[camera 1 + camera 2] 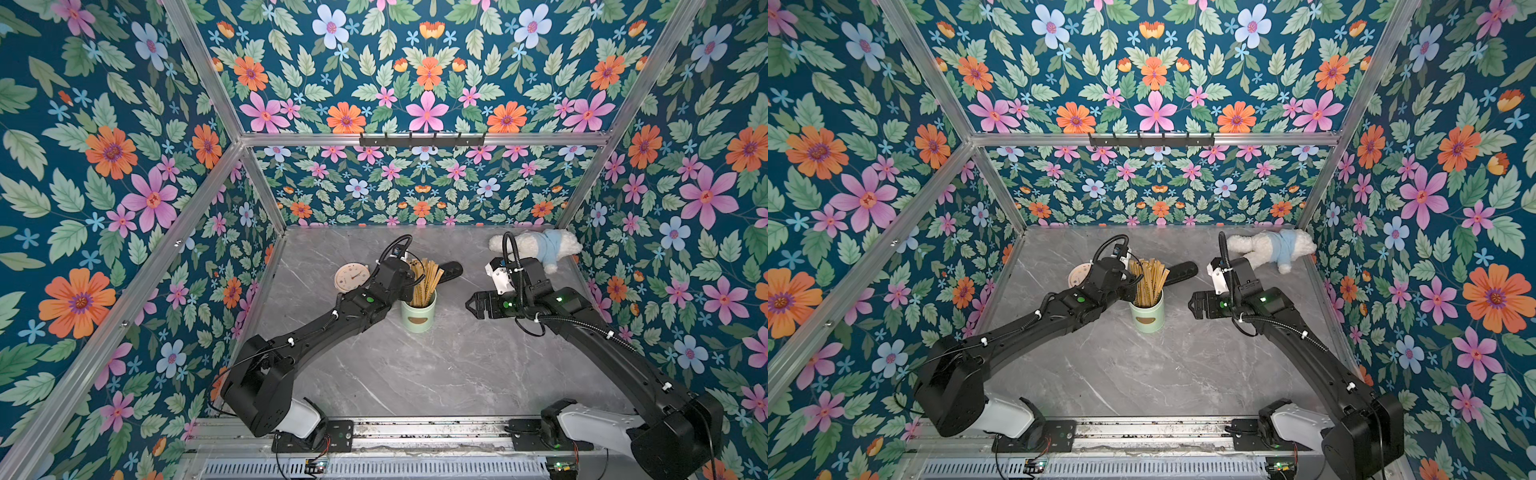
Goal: Take the straws out of the storage container
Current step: Pick up the straw from the container.
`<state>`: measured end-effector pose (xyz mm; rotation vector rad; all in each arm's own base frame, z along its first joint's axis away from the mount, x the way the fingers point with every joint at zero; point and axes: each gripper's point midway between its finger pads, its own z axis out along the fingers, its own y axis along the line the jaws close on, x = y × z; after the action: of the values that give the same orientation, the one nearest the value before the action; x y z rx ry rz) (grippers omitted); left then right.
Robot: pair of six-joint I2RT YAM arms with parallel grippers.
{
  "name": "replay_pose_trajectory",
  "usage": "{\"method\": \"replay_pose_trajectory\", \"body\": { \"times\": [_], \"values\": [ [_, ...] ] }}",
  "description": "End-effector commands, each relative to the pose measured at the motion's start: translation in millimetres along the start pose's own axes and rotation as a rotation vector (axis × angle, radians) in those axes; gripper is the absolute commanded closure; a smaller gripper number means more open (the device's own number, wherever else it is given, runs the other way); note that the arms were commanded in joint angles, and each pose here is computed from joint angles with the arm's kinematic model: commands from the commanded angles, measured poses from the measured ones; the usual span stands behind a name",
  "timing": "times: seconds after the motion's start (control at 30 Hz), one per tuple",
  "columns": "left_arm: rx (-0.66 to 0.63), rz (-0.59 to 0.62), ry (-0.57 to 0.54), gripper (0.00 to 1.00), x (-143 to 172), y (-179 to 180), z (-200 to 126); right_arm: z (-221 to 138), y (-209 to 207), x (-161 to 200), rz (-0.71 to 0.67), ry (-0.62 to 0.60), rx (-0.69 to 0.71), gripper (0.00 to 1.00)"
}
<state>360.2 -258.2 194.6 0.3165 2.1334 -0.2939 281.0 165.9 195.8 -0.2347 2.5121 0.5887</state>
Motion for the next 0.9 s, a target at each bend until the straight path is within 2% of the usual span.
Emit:
{"method": "replay_pose_trajectory", "body": {
  "times": [0.0,0.4,0.87],
  "values": [
    [0.01,-0.018,-0.037,0.77,-11.7,-1.6,-1.4,-0.1,1.1,-1.3,-0.013,0.001,-0.001,0.02],
    [0.031,-0.017,-0.044,0.88,-16.1,-4.0,-8.9,-3.9,2.5,-1.6,-0.017,-0.007,-0.003,0.02],
    [0.065,-0.054,-0.086,0.91,-35.0,-4.0,-42.9,-9.6,6.2,-2.6,-0.026,-0.023,-0.012,0.02]
  ]
}}
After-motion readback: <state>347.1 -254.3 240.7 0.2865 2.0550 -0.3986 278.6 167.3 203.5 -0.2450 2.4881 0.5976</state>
